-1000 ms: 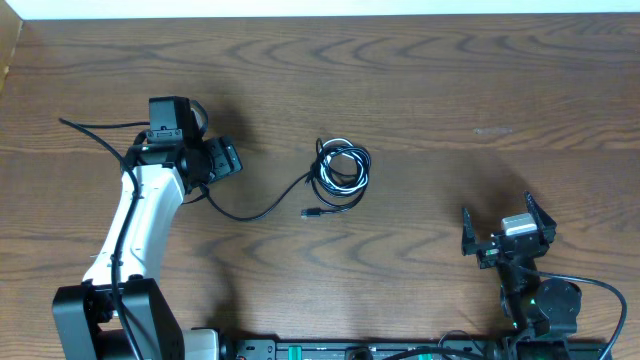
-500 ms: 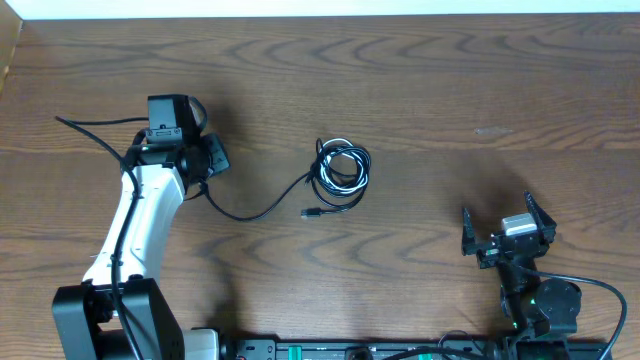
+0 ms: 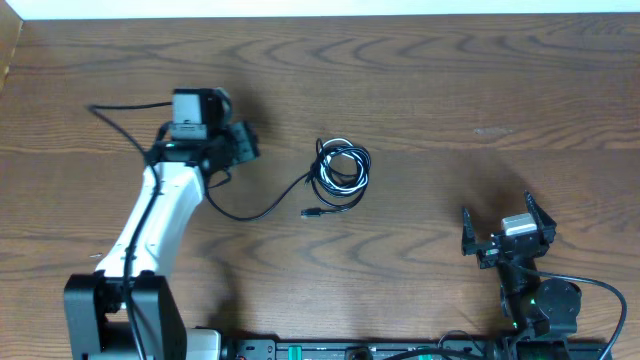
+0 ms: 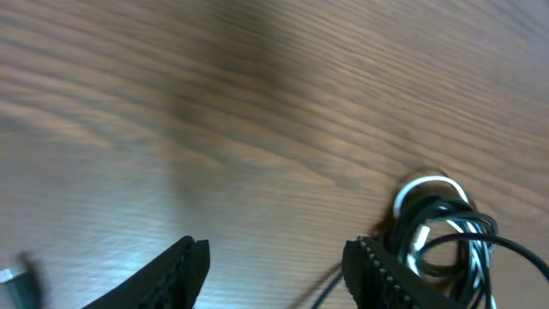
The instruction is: Untangle cables
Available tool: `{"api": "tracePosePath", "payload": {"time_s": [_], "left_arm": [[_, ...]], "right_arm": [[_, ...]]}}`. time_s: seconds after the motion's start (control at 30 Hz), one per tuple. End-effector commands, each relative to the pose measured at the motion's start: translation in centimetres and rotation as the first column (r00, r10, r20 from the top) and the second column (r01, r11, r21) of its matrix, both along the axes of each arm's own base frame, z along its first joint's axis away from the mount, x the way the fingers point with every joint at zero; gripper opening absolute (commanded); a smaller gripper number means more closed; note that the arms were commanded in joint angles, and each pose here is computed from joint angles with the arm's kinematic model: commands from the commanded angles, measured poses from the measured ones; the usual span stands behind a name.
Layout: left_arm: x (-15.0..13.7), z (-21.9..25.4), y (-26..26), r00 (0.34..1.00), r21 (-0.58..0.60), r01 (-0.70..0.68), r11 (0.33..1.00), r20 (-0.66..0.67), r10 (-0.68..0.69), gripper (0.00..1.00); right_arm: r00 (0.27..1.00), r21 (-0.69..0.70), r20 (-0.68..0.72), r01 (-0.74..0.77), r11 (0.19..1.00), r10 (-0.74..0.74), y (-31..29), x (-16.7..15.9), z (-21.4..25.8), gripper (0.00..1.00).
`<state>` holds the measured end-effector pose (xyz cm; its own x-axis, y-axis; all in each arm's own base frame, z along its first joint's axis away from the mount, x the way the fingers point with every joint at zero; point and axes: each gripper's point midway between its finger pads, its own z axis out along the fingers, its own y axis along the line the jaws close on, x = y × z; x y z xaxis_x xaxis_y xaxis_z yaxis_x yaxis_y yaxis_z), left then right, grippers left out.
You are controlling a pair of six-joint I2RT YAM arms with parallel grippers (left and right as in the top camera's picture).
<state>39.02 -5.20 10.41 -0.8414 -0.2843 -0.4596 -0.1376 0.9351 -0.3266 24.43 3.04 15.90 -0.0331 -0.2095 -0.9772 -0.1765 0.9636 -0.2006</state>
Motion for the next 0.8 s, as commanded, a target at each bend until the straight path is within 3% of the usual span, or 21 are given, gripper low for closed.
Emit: {"api": "tracePosePath", "payload": {"time_s": [0.0,0.3,0.77], "left_arm": [[-0.1,-1.5,-2.7,0.997,-0.010,0.071,0.997,-0.028,-0.071,0.57],[-0.3,-1.7,-5.1,0.991,-0.009,0.132,0.991,-0.020,-0.132,0.60],[0.3,-2.1,-2.7,0.998,0.112,0.055,0.992,-0.011,-0.055,0.60]], "right_arm": [[1.000,-0.002,-0.002,-0.006,1.000,0.006,0.1,0.0,-0.1,0.99],[1.000,-0.002,-0.002,-0.006,1.000,0.006,0.1,0.0,-0.1,0.99],[1.000,-0.002,-0.002,-0.006,1.000,0.006,0.1,0.0,-0.1,0.99]]}}
